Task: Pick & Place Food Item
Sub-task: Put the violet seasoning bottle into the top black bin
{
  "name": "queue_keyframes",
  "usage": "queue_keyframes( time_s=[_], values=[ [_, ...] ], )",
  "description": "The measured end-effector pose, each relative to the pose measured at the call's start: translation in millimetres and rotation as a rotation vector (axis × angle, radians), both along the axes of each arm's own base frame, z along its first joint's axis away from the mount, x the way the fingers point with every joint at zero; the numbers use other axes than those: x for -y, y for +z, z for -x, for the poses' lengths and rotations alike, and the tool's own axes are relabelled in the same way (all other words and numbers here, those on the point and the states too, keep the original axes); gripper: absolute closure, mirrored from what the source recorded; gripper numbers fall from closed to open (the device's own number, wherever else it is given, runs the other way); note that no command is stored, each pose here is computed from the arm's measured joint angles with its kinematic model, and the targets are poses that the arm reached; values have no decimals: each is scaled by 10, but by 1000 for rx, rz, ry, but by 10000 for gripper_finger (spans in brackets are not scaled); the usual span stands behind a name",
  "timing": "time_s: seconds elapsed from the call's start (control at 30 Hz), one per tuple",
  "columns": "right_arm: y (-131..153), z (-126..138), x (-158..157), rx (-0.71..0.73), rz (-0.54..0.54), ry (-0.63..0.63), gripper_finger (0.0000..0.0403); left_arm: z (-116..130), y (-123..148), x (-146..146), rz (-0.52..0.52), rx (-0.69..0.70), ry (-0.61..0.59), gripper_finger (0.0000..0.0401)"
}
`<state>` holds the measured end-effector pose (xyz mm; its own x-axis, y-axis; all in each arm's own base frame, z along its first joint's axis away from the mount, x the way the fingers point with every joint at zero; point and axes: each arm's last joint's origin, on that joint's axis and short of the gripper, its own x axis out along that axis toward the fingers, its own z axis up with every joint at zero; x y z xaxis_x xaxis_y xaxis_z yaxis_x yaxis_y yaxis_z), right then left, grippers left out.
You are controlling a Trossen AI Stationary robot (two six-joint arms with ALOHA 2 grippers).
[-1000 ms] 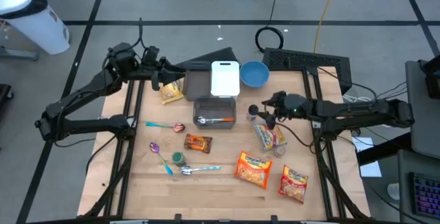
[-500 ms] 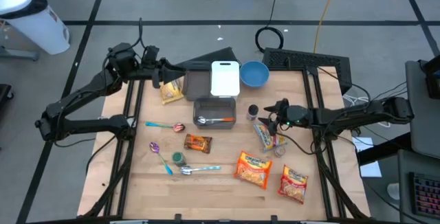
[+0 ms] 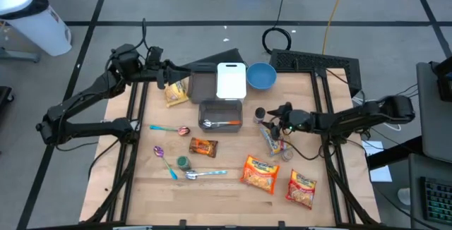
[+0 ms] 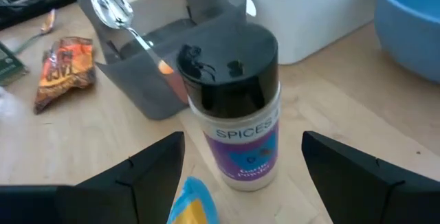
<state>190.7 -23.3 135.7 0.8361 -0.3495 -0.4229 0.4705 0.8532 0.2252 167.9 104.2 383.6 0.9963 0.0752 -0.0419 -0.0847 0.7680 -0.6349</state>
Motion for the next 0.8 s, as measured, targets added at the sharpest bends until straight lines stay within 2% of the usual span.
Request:
queue_keyframes(
  time_s=[0.5,0.8],
  values=[
    [-210,-191,17,37,-12,-9,122,0,0,0,1,0,3,192],
    [-278,-384,145,9,-1,-49,122,0,0,0,-1,0,3,192]
  ],
)
